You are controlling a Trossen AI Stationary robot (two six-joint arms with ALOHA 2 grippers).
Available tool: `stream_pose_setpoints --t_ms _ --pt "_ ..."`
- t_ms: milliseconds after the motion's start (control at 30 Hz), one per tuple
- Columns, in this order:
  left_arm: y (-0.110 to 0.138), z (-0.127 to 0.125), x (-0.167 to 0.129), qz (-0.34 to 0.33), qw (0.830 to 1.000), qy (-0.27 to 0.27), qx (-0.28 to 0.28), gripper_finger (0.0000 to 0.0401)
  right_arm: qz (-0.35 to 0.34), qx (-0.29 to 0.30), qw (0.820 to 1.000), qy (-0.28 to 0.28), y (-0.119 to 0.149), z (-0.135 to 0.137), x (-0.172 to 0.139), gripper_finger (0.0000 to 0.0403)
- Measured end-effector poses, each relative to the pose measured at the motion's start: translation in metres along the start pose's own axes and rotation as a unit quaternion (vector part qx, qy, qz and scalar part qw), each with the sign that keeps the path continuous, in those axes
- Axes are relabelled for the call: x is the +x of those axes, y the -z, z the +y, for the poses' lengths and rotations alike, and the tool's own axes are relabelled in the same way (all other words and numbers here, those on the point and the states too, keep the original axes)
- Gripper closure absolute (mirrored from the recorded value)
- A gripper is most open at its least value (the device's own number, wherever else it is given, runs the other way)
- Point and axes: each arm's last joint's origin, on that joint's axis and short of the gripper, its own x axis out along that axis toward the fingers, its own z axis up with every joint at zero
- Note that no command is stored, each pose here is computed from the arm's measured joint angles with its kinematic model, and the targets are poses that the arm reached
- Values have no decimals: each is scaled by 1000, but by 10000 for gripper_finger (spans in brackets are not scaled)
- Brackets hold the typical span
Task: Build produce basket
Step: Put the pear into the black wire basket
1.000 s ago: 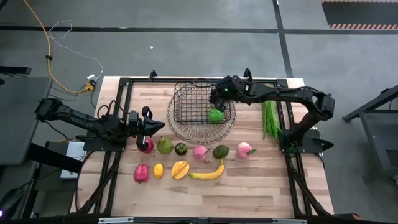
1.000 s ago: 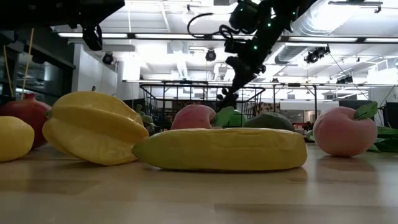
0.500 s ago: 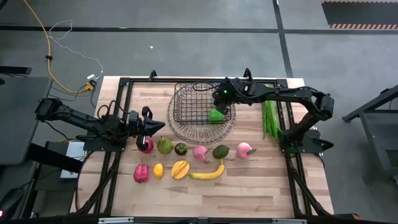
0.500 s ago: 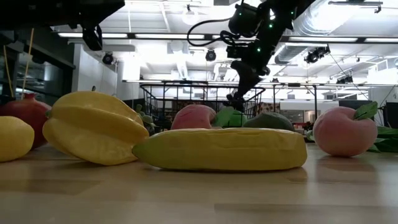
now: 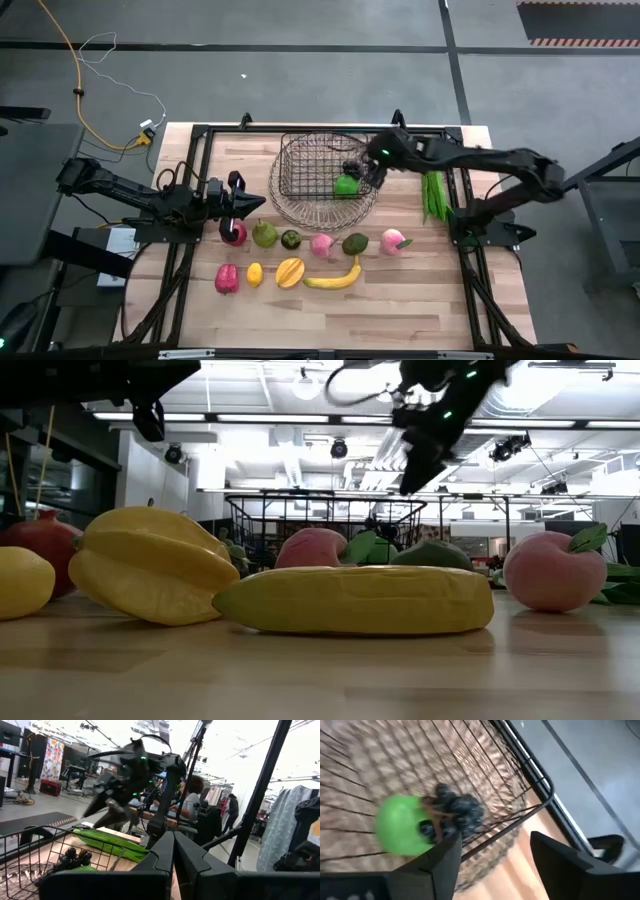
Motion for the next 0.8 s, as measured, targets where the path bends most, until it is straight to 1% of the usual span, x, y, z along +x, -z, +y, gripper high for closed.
stream_pose_setpoints --t_ms 67,133,233,300,433,500,567,633,700,800 --pt "0 0 0 0 1000 0 8 401 -39 18 999 -20 16 4 -13 168" --pt "0 0 0 0 1000 0 13 401 -91 36 994 -51 32 10 -22 167" --pt "0 0 0 0 1000 0 20 401 -176 64 976 -110 57 21 -31 167" --pt "0 0 0 0 1000 0 23 401 -242 80 954 -156 70 29 -35 167" --pt "0 0 0 0 1000 0 23 401 -370 86 893 -243 91 45 -38 167" --pt "0 0 0 0 1000 0 23 401 -419 84 864 -266 99 50 -40 167" --pt "0 0 0 0 1000 0 23 401 -450 77 847 -274 104 53 -41 167" --pt "0 0 0 0 1000 0 27 401 -466 62 840 -270 107 54 -42 167" --pt "0 0 0 0 999 0 43 401 -474 61 836 -269 106 54 -43 167" --pt "0 0 0 -1 998 -2 66 401 -468 58 840 -267 107 54 -42 167"
